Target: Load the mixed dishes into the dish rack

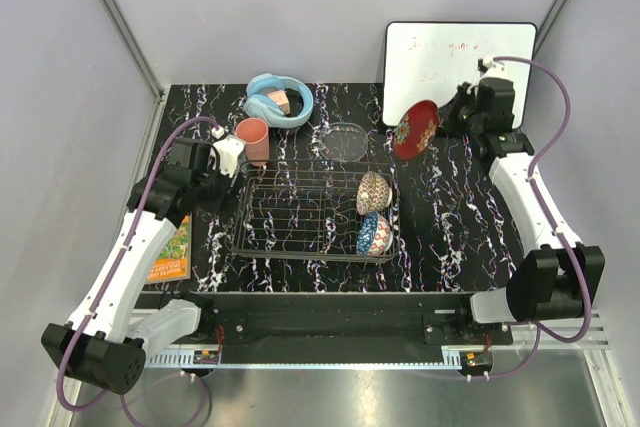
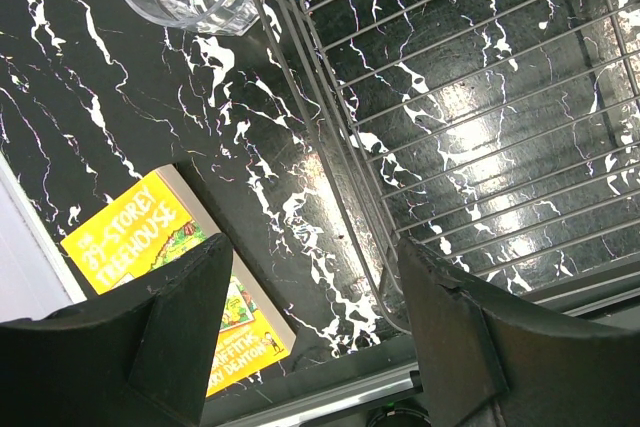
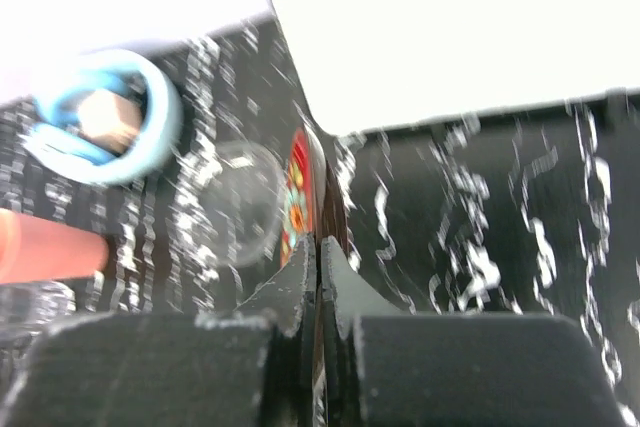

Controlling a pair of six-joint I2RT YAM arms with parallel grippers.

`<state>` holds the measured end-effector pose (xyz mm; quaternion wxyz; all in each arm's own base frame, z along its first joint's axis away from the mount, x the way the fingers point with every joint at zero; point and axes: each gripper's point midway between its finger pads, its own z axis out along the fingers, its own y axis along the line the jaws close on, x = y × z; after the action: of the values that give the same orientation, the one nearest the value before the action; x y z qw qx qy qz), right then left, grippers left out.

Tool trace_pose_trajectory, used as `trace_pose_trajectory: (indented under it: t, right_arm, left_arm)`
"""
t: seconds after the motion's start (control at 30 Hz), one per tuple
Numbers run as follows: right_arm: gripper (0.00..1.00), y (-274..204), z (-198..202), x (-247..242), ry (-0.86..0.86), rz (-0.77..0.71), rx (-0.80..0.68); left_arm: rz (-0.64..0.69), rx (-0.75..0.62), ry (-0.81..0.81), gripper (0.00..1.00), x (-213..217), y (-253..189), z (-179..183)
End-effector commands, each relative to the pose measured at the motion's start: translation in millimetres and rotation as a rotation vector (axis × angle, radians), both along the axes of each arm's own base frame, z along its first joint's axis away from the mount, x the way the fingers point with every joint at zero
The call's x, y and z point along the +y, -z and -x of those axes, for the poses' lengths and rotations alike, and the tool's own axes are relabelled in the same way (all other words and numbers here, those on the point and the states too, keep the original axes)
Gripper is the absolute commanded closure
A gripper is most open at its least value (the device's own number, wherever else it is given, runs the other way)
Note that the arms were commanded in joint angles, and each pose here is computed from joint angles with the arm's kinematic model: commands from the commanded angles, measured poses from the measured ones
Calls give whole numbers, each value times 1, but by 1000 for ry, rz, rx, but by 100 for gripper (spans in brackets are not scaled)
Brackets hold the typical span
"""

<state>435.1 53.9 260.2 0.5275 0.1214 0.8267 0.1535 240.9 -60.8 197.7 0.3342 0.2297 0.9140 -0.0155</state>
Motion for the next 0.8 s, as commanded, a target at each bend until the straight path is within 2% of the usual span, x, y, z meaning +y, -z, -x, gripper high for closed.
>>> trace_pose_trajectory:
  t: [0.0,0.23,0.3,0.4,0.5,0.53,0.57,0.67,0.7,0.77]
  right_arm:
    - [100,-81,-7,13,-52,24,-197]
    - [100,-106,13,47,-168,-36,-227]
    - [100,-103,20,64,-212,-41,-203]
    - [100,-89,19,64,-177,-13,-165]
    - [100,-51,9,44,-38,10,-48]
    - [100,-16,0,31,58,23,48]
    - [100,7,3,28,84,19,109]
    - [100,58,6,12,244,-88,237]
    - [97,69,7,4,272,-115,262]
    - [70,96,7,-1,288,-192,305]
  left_arm:
    - [1,-48,-3,30,0,-5,-10]
    - [-24,-60,-19,30,6,-6,-11]
    - [-22,-62,-20,30,6,-7,-11]
    - [-11,-61,-21,30,4,-7,-11]
    - [-9,-65,-20,30,4,-9,-12]
    - [-12,-71,-22,30,5,-10,-11]
    - [-13,-74,-22,30,5,-11,-12]
    - [-20,-79,-24,30,7,-11,-11]
    - [-23,-80,-23,30,7,-11,-11]
    - [-24,-83,-23,30,8,-11,-10]
